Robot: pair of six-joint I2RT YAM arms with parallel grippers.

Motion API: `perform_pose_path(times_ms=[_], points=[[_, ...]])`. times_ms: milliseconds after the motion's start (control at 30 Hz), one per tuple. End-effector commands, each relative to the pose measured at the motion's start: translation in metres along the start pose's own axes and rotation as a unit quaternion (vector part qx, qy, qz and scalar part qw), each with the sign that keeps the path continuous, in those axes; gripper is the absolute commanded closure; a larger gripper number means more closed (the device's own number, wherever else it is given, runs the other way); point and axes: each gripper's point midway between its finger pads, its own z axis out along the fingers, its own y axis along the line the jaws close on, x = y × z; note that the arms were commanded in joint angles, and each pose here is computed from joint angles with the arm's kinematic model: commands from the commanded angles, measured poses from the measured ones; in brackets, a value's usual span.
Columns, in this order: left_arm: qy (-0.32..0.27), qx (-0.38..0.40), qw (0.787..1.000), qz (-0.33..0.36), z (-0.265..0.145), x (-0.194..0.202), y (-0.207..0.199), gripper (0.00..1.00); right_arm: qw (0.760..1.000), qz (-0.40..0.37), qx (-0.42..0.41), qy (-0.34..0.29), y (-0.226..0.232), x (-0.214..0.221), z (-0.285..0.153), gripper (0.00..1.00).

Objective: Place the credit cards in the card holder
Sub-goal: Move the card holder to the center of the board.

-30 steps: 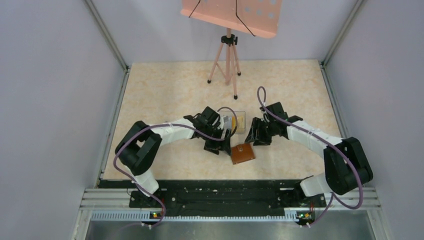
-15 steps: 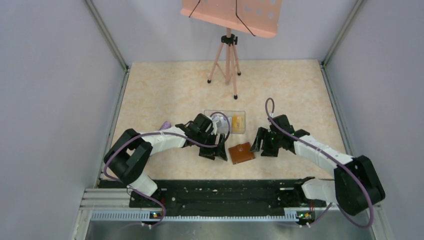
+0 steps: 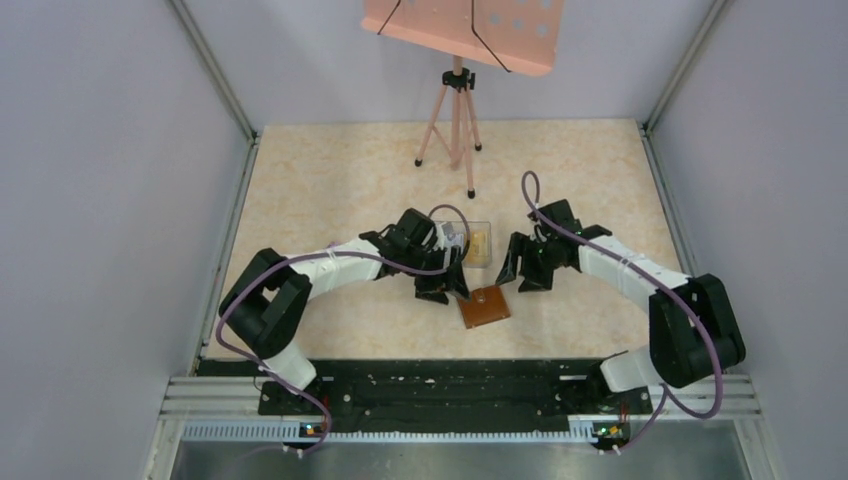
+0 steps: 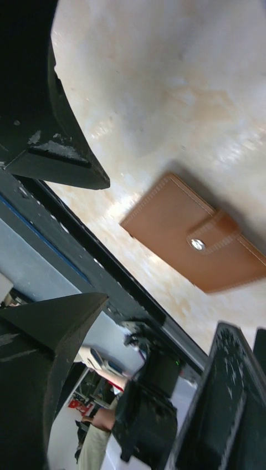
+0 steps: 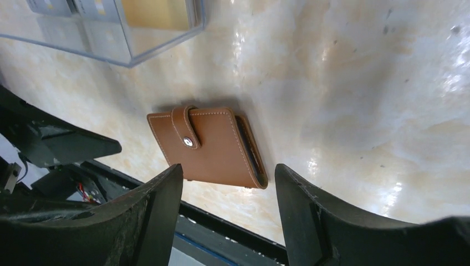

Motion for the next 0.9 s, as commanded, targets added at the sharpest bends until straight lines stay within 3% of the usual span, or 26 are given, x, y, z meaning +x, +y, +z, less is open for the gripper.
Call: perform_pose_path(times_ms=[0, 567, 867], points=[[-0.007, 0.034, 0.999, -0.019, -0.006, -0.022, -0.033, 0.27, 0.999, -0.014, -0.02, 0.024, 0.005, -0.012, -0.012, 0.38], [-0.015, -0.033, 0.993, -0.115, 0.008, -0.039, -0.018, 0.29, 0.983, -0.015, -0.074, 0.165, -0.005, 0.026, 0.014, 0.43], [0.037, -0.08, 0.991, -0.101, 0.018, -0.022, 0.012, 0.32, 0.985, 0.003, -0.085, 0.152, -0.007, 0.03, 0.024, 0.47]])
